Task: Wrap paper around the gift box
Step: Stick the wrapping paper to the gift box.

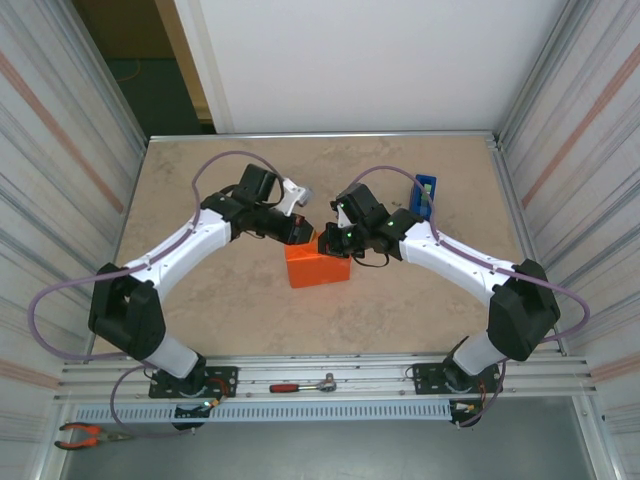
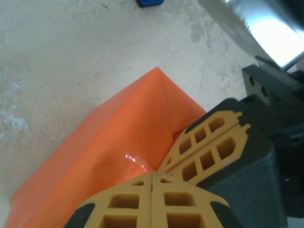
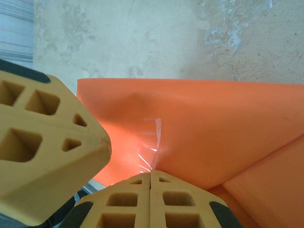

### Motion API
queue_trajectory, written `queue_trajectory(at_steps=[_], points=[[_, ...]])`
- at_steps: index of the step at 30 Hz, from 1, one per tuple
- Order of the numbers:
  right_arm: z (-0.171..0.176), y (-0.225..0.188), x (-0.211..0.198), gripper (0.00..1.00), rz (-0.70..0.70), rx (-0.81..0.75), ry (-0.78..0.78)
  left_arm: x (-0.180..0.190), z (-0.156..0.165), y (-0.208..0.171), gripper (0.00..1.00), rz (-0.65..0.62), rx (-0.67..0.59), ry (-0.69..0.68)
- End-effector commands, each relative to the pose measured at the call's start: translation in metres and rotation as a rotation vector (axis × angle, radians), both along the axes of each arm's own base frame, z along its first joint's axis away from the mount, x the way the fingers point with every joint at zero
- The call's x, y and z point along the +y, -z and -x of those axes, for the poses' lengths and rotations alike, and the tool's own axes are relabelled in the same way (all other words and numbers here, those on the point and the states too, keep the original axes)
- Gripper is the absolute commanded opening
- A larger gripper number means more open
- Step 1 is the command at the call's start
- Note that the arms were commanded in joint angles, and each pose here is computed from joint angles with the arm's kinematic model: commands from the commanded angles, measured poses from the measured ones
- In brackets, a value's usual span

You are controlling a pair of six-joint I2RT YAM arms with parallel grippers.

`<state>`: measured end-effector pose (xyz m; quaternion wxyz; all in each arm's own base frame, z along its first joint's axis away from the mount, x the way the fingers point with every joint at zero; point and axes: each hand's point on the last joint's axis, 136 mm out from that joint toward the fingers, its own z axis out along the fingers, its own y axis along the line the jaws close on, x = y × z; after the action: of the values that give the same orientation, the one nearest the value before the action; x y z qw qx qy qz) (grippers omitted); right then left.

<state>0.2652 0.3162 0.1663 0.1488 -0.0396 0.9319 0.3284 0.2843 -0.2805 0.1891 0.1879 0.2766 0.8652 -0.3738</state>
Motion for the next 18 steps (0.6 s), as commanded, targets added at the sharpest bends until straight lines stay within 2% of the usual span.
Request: queue_trajectory(at_steps=[1,18], points=[[0.03,0.057,-0.023,0.0,0.171,0.159,-0.005,0.002,0.014,0.002,0.0,-0.008,-0.009,0.027],[0.026,0.051,-0.016,0.0,0.143,0.157,-0.008,0.01,0.027,0.023,0.0,-0.05,-0.01,0.043]])
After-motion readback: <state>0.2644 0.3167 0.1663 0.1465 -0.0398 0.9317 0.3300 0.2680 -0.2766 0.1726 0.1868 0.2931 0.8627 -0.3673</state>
